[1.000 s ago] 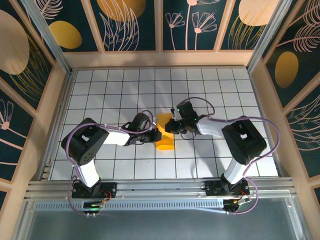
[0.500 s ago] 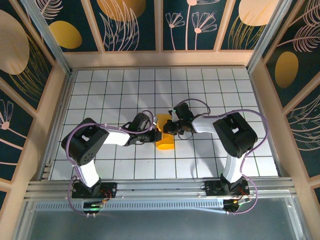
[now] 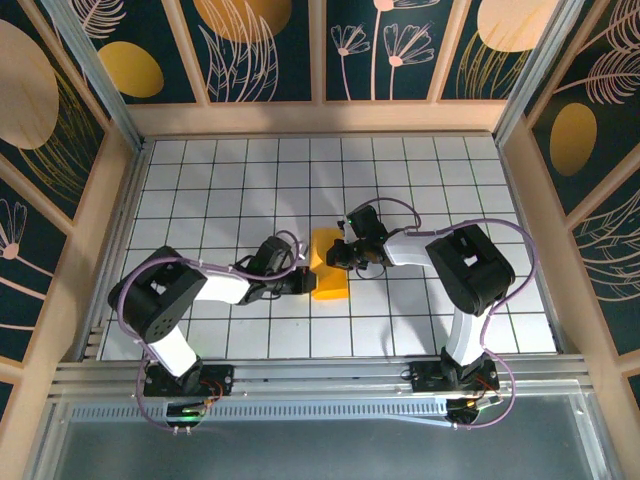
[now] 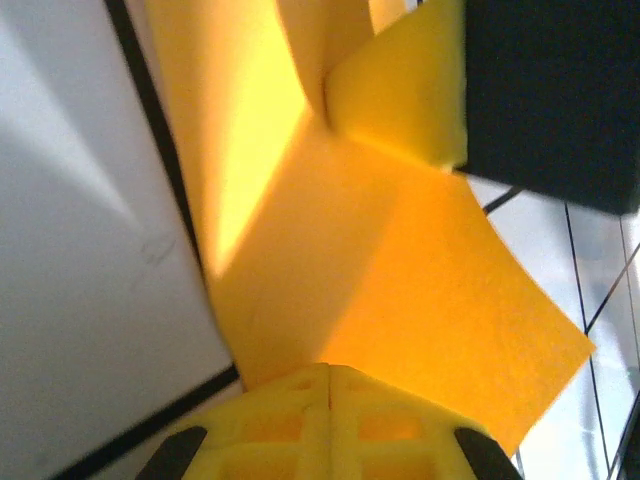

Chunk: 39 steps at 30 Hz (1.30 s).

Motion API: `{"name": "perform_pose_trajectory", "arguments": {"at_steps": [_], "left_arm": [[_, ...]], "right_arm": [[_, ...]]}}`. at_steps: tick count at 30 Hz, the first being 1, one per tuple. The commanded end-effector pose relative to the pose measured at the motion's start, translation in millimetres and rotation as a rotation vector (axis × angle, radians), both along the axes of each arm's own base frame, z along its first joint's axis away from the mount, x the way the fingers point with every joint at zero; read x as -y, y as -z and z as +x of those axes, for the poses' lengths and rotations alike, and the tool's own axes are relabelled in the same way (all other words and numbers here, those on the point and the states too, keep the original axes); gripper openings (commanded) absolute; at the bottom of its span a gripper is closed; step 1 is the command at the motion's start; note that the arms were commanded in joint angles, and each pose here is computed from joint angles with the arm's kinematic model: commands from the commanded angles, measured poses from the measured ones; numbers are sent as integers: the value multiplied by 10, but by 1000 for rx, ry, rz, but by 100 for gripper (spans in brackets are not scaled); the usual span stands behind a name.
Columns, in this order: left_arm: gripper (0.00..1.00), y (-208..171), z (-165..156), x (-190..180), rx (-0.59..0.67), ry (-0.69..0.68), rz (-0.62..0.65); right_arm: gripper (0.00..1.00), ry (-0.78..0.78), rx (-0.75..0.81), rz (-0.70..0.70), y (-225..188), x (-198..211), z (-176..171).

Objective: Fold a paper plane with a square sheet of paper (fold left side to right side)
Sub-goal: First fold the square sheet of paper in half at the center of the table.

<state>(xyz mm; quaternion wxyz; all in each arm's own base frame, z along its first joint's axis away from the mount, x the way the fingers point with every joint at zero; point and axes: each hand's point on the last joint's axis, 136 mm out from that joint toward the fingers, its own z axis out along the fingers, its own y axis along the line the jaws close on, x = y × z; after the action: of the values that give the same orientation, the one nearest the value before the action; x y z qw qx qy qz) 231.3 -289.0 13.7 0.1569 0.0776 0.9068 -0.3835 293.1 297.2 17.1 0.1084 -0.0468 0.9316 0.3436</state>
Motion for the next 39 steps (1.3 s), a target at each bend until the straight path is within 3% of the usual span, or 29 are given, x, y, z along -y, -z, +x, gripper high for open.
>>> {"name": "perform_pose_trajectory", "arguments": {"at_steps": [1, 11, 17, 27, 39], "left_arm": [[3, 382, -459, -304, -179, 13, 121], [1, -201, -16, -189, -34, -88, 64], [1, -405, 98, 16, 19, -24, 3], [1, -223, 115, 285, -27, 55, -33], [0, 188, -181, 95, -116, 101, 75]], "right_arm": [[0, 54, -69, -127, 370, 278, -93], [0, 38, -60, -122, 341, 253, -96], [0, 36, -61, -125, 352, 255, -110], [0, 30, -65, -134, 381, 245, -134], [0, 33, -66, -152, 394, 277, -147]]}}
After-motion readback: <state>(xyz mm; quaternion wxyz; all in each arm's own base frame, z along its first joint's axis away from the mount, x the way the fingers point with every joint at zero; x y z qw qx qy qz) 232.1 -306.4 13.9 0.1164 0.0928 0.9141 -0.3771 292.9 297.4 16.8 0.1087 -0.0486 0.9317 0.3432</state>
